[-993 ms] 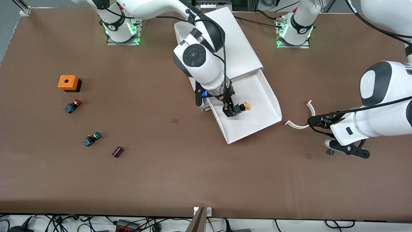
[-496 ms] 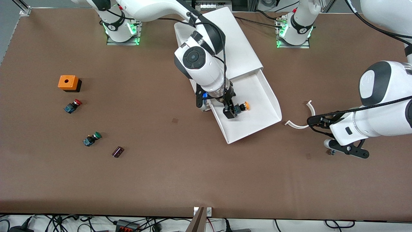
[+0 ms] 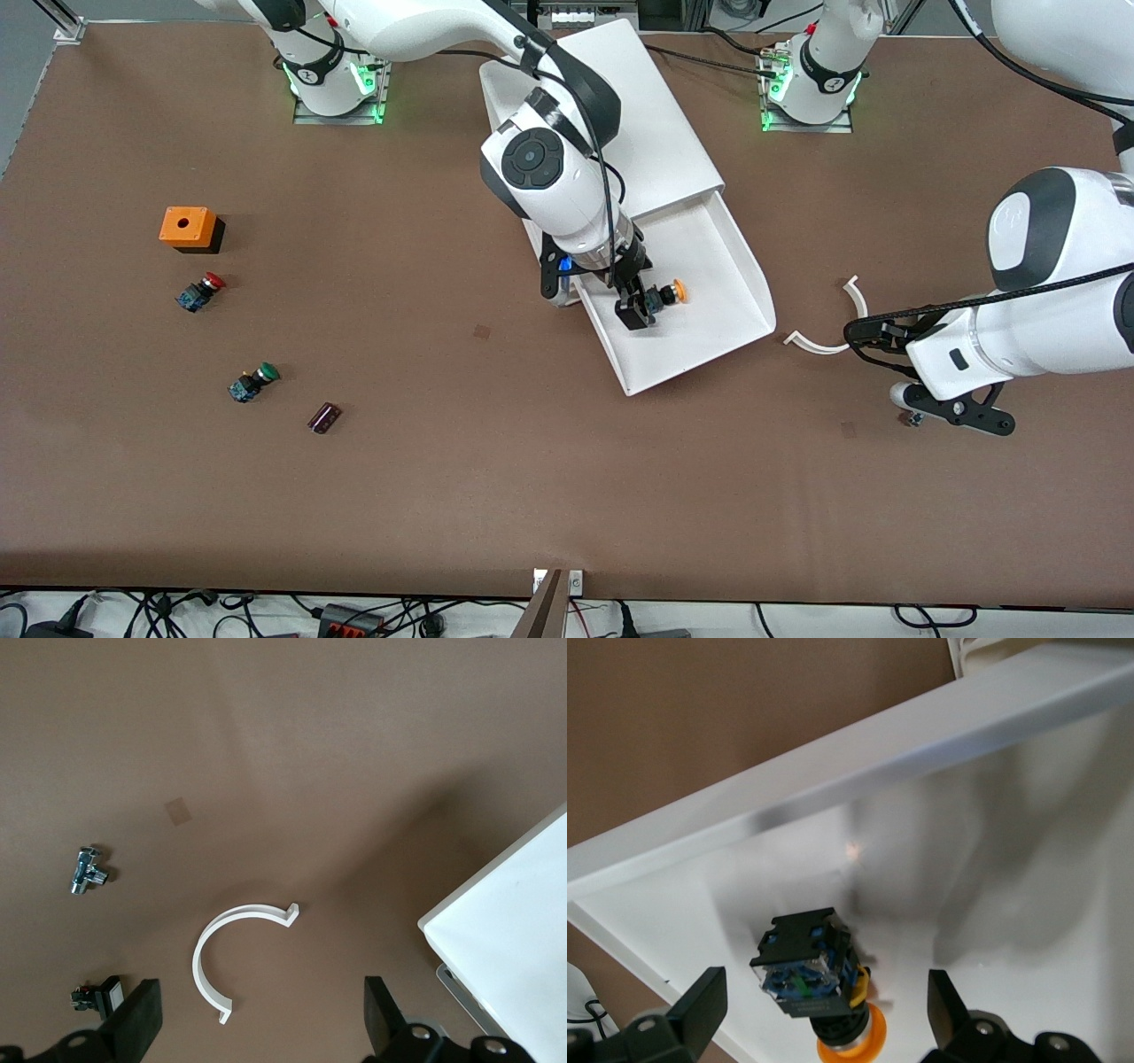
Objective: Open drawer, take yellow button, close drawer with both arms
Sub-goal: 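Lower the right gripper and grasp the orange-capped button in the drawer, then lift the button out with the right gripper while the left gripper approaches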
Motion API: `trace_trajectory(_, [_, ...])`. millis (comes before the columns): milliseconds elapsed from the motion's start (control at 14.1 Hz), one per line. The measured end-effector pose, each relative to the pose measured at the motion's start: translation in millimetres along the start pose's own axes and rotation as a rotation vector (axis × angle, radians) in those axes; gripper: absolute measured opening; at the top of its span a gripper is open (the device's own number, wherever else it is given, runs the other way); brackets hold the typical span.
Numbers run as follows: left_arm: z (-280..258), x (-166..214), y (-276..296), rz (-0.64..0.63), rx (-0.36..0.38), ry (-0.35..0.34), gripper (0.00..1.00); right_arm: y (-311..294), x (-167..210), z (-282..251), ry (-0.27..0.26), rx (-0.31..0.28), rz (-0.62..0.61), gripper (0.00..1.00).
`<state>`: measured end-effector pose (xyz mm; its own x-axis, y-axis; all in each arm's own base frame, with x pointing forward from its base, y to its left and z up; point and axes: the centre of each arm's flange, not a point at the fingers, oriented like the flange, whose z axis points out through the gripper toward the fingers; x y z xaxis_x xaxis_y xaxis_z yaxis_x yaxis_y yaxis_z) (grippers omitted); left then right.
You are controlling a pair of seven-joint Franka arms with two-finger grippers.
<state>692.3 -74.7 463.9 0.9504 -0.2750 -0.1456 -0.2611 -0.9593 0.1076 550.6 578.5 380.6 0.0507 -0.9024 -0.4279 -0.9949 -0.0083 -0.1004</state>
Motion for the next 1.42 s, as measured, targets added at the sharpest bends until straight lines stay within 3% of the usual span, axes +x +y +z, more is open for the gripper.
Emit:
trace_trajectory(354, [0.0,0.1,0.3,0.001,0.000,0.000,1.00,0.3,0.3,1.4,0.001,-0.001,0.000,0.93])
trace_trajectory(496, [0.1,0.1,0.9,0.001,0.000,0.000,1.00,0.3,0.3,1.4,0.001,-0.001,0.000,0.69])
trace_trajectory(567, [0.1,0.2,1.0,0.002,0.000,0.000,1.00,0.3,0.3,1.4,0.001,-0.001,0.000,0.62])
trace_trajectory(638, [0.1,0.2,1.1,0.001,0.000,0.000,1.00,0.3,0.3,1.4,0.001,-0.001,0.000,0.62])
trace_trajectory(780, [0.1,0.2,1.4,0.002,0.000,0.000,1.00,0.2,0.1,1.0,0.001,-0.001,0.000,0.44])
trace_trajectory(851, [0.1,0.3,1.7,0.002,0.000,0.000,1.00,-0.1,-0.5,0.1,-0.001,0.001,0.000,0.41])
trace_trajectory(1418, [0.2,0.3,2.0,0.003,-0.001,0.000,1.00,-5.6,-3.3,-8.9,-0.019,0.018,0.003,0.41])
